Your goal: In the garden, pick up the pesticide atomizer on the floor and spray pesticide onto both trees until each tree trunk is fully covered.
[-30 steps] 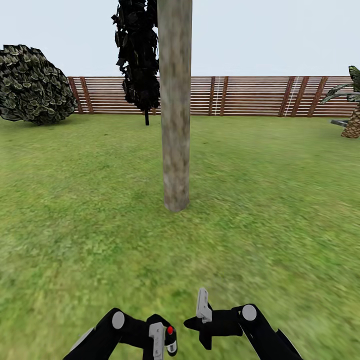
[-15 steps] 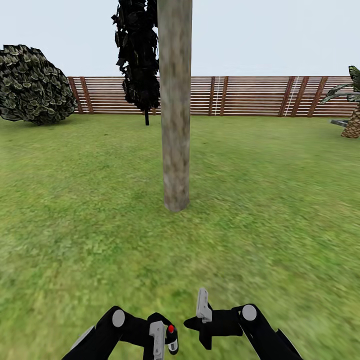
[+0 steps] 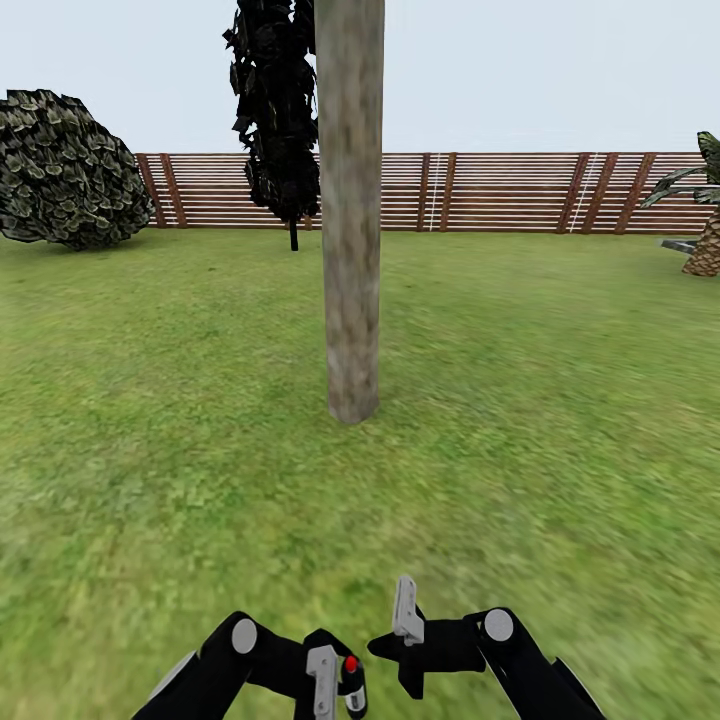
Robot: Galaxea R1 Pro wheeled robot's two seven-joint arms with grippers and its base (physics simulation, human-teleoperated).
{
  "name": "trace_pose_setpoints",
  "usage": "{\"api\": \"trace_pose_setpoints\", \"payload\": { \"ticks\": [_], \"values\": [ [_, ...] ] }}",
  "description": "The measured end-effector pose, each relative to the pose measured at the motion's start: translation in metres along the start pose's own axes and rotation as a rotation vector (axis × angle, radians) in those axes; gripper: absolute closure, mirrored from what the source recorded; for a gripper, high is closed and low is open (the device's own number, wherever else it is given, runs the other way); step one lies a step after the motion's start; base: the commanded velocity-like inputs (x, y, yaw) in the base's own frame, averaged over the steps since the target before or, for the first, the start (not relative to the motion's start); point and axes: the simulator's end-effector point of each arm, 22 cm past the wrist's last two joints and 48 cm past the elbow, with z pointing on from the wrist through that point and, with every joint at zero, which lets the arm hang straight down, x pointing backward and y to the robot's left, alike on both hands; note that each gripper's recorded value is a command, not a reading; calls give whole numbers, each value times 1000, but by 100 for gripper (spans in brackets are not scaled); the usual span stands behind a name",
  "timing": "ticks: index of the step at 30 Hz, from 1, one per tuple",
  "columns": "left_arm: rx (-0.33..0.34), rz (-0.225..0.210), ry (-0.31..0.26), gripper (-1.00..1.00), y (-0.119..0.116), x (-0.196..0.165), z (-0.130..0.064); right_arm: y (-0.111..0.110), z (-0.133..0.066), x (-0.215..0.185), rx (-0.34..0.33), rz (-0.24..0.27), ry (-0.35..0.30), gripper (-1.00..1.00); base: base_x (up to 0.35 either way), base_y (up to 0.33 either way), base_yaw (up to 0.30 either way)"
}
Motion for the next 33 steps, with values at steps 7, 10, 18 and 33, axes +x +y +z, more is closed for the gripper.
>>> {"api": "trace_pose_setpoints", "payload": {
  "ticks": [7, 10, 18, 33],
  "values": [
    [-3, 1, -11, 100, 1, -6, 3, 0, 0, 0, 0, 0, 0, 100, 0, 0, 0],
    [-6, 2, -12, 100, 2, -6, 3, 0, 0, 0, 0, 0, 0, 100, 0, 0, 0],
    [-11, 0, -18, 100, 3, -8, 3, 0, 0, 0, 0, 0, 0, 100, 0, 0, 0],
    [-25, 11, -37, 100, 8, -19, 3, 0, 0, 0, 0, 0, 0, 100, 0, 0, 0]
  ]
}}
